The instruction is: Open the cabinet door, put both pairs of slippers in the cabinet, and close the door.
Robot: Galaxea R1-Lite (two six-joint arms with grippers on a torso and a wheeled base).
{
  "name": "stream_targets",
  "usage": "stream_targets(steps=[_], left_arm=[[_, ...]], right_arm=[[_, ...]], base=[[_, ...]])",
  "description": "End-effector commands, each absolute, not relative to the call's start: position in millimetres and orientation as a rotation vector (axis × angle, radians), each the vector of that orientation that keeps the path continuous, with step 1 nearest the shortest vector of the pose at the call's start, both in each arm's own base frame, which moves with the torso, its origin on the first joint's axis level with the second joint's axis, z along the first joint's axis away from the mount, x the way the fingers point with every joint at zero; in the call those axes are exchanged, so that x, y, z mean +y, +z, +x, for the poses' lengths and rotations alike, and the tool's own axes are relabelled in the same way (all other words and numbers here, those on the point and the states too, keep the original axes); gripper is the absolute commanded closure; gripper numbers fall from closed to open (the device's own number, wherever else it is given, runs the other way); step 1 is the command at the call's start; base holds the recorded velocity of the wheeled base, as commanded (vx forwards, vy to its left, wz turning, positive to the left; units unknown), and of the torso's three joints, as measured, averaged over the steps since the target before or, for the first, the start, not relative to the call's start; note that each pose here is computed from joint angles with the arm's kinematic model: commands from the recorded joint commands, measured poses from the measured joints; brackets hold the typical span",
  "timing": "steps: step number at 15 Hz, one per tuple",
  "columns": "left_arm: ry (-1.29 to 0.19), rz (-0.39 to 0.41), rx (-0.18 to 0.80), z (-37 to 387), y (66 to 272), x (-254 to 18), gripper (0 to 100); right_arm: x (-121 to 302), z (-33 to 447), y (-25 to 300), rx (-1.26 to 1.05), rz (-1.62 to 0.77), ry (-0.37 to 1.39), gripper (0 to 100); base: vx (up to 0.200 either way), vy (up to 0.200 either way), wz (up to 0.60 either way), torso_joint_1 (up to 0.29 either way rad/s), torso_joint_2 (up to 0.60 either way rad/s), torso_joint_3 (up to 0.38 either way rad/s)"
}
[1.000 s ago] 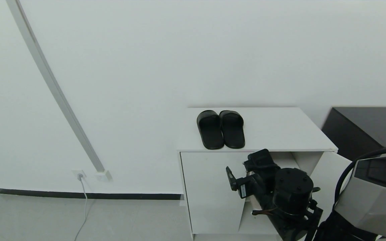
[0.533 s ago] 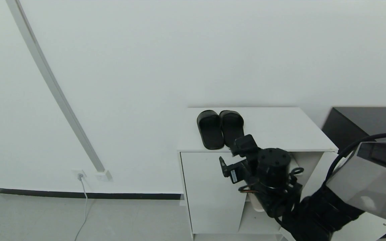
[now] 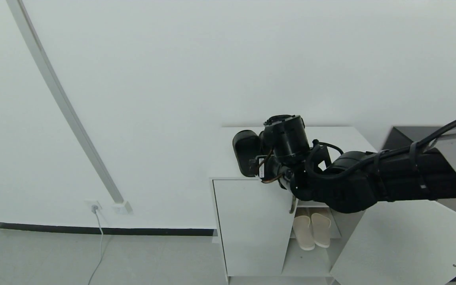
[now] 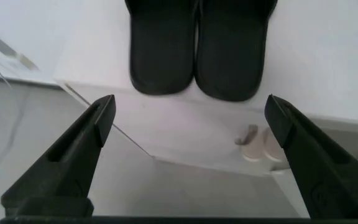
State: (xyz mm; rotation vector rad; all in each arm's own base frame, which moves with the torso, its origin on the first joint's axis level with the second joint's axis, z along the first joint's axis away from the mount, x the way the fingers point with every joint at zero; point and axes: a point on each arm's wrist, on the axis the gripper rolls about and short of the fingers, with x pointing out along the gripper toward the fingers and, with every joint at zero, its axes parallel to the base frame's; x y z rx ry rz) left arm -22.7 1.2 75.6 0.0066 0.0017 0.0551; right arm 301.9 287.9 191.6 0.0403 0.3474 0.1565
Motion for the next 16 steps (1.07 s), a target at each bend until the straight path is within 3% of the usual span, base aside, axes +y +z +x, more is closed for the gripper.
stream_targets(steps=[1, 4, 13, 16], left_arm=[[0.057, 0.006, 0.002, -23, 76, 1, 100], [0.054, 0.006, 0.002, -23, 76, 1, 100], [0.054, 0.011, 0.002, -23, 76, 1, 100], [0.055, 0.011, 0.002, -23, 76, 1, 100]], right_arm=[[292, 301, 203, 0.317, 0.070, 0.152, 0], [294, 302, 186, 0.324, 0.054, 0.135, 0], [298, 307, 145, 0.334, 0.023, 0.145, 0], [300, 316, 122, 0.296, -0.023, 0.164, 0]], base=[[0.000, 0.000, 0.00, 0.000, 0.00, 0.000], [0.000, 0.000, 0.00, 0.000, 0.00, 0.000], [0.200, 0.000, 0.00, 0.002, 0.00, 0.001], [0.000, 0.000, 0.00, 0.000, 0.00, 0.000]])
